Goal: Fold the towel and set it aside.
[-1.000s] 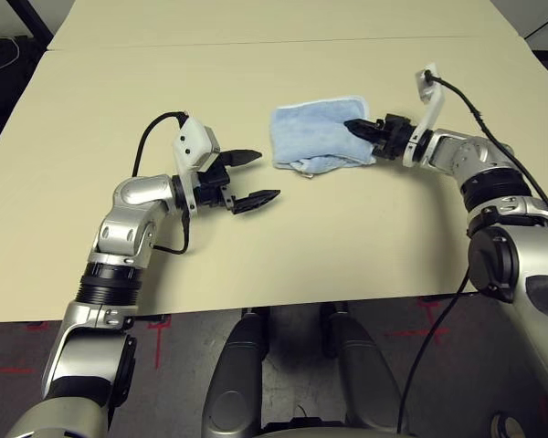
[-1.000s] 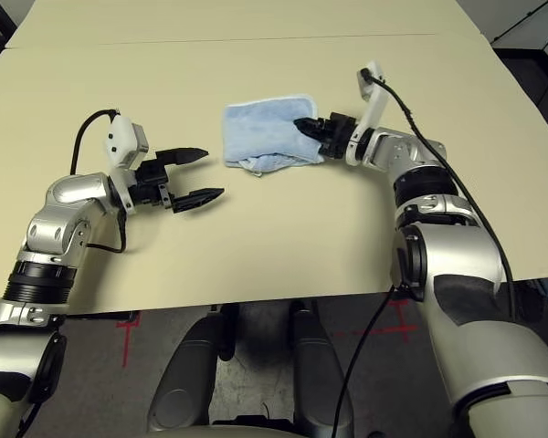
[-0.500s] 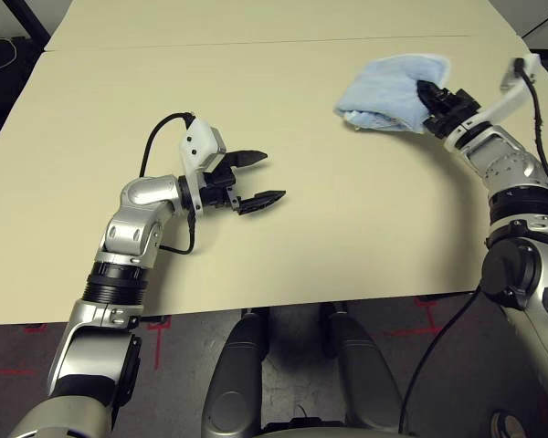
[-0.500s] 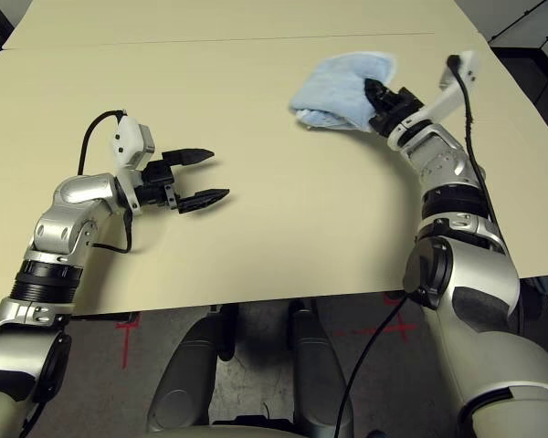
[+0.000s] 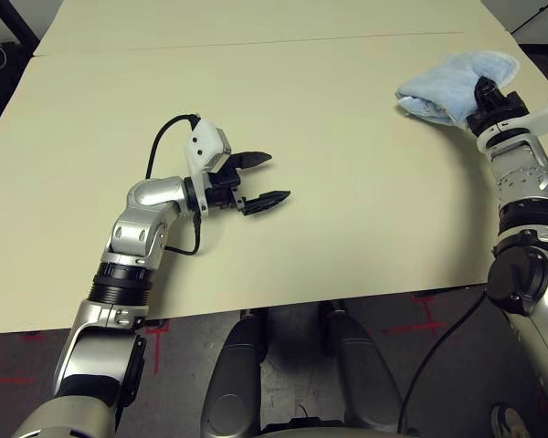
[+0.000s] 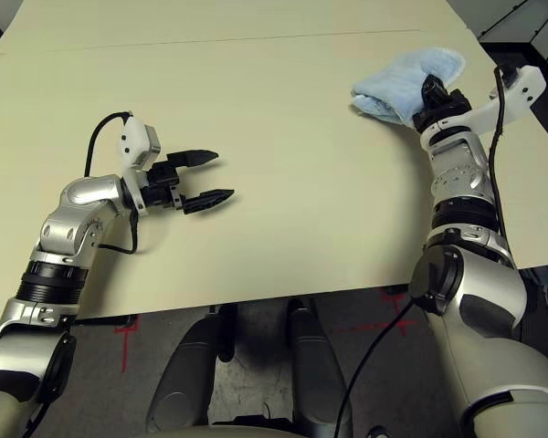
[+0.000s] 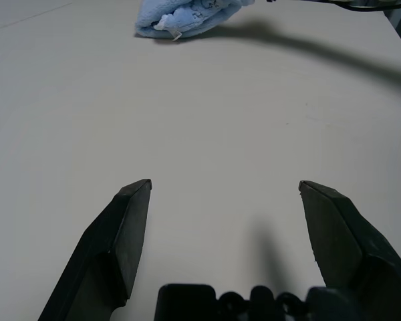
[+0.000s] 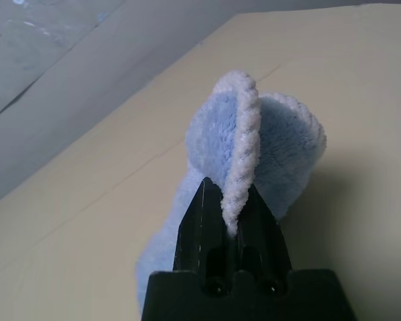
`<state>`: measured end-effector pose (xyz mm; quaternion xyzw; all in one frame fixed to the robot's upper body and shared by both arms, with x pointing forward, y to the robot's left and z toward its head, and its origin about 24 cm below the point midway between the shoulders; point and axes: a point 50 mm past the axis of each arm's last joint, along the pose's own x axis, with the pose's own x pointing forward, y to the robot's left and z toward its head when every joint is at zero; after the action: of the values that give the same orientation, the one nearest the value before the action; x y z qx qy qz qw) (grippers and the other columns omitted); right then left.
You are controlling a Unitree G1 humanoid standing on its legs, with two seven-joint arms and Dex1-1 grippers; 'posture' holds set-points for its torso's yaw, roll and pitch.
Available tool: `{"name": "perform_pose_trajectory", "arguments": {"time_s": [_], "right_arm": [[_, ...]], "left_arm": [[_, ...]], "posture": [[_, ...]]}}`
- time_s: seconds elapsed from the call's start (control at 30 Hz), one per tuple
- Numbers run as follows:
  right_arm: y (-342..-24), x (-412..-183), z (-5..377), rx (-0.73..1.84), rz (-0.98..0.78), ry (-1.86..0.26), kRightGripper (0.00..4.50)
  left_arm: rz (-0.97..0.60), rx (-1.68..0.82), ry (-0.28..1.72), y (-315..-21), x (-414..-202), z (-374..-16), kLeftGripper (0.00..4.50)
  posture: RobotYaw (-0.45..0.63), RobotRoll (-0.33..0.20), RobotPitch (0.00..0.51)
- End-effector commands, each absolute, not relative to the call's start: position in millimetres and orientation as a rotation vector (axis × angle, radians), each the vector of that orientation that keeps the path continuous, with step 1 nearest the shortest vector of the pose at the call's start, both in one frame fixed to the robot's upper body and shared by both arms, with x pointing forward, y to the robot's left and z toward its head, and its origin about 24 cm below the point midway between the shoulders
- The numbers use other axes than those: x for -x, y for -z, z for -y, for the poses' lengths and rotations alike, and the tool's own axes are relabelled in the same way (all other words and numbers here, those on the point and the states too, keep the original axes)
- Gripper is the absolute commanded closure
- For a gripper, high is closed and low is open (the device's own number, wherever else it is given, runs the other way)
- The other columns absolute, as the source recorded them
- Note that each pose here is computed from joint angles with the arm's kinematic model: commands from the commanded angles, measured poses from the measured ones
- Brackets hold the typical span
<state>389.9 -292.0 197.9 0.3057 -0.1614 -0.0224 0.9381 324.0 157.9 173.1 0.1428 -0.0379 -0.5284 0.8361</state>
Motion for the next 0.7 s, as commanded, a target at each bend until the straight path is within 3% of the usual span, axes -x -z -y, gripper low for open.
{"name": "perform_pose_trajectory", "arguments": {"time_s": [0.03, 0.27, 0.37, 0.67, 0.7], "right_arm": [[-195, -387, 302, -0.606, 0.321, 0.101, 4.47], [-180, -379, 309, -0.555, 0.247, 0.12, 4.47], [-174, -373, 316, -0.541, 0.22, 0.152, 3.59], [-165, -348, 321, -0.541, 0.179, 0.174, 0.21], [-166, -345, 321, -0.537, 0.179, 0.168, 0.02]], "left_arm": [[0.069, -0.304, 1.136, -170, -320, -156, 0.0], [0.059, -0.309, 1.149, -171, -321, -155, 0.0], [0.055, -0.309, 1.151, -171, -323, -154, 0.0], [0.053, -0.305, 1.157, -171, -325, -152, 0.0], [0.053, -0.303, 1.157, -171, -325, -152, 0.0]], "posture": [[0.01, 0.0, 0.238], [-0.01, 0.0, 0.237], [-0.02, 0.0, 0.236], [-0.03, 0.0, 0.237], [-0.03, 0.0, 0.237]]}}
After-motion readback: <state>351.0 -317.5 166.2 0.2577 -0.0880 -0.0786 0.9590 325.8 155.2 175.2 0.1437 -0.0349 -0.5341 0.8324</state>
